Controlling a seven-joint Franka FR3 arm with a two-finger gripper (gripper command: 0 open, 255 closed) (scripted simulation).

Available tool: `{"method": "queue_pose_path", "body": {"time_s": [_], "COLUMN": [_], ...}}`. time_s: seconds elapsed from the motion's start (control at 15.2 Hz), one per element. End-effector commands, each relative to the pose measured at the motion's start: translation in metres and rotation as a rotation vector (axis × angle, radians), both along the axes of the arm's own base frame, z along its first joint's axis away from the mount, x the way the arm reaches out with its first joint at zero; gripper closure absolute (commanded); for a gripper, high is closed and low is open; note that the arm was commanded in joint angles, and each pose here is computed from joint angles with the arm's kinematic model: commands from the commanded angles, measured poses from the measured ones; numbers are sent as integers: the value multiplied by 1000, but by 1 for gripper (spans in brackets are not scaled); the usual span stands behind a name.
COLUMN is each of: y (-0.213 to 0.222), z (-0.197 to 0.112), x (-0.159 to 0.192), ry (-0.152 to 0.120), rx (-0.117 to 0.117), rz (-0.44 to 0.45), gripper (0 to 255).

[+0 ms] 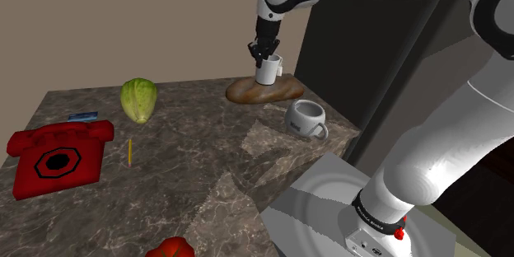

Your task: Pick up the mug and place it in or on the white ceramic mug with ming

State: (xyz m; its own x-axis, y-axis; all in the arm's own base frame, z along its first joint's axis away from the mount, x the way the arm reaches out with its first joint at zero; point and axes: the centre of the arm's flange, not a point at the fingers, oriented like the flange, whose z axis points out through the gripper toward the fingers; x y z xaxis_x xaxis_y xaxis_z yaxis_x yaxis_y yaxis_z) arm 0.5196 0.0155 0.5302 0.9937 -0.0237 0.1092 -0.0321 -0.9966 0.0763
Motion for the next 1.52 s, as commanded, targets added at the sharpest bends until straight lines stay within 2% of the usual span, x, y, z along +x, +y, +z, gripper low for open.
{"method": "queue_pose_path", "body": {"time_s": [0.0, 0.99, 1.45], "y": [-9, -107, -111], "z": [4, 34, 4], "x": [-18, -187, -193], "ry": [0, 0, 0], "rx": [0, 0, 0], "rz": [0, 0, 0], "gripper": [255, 255, 255]}}
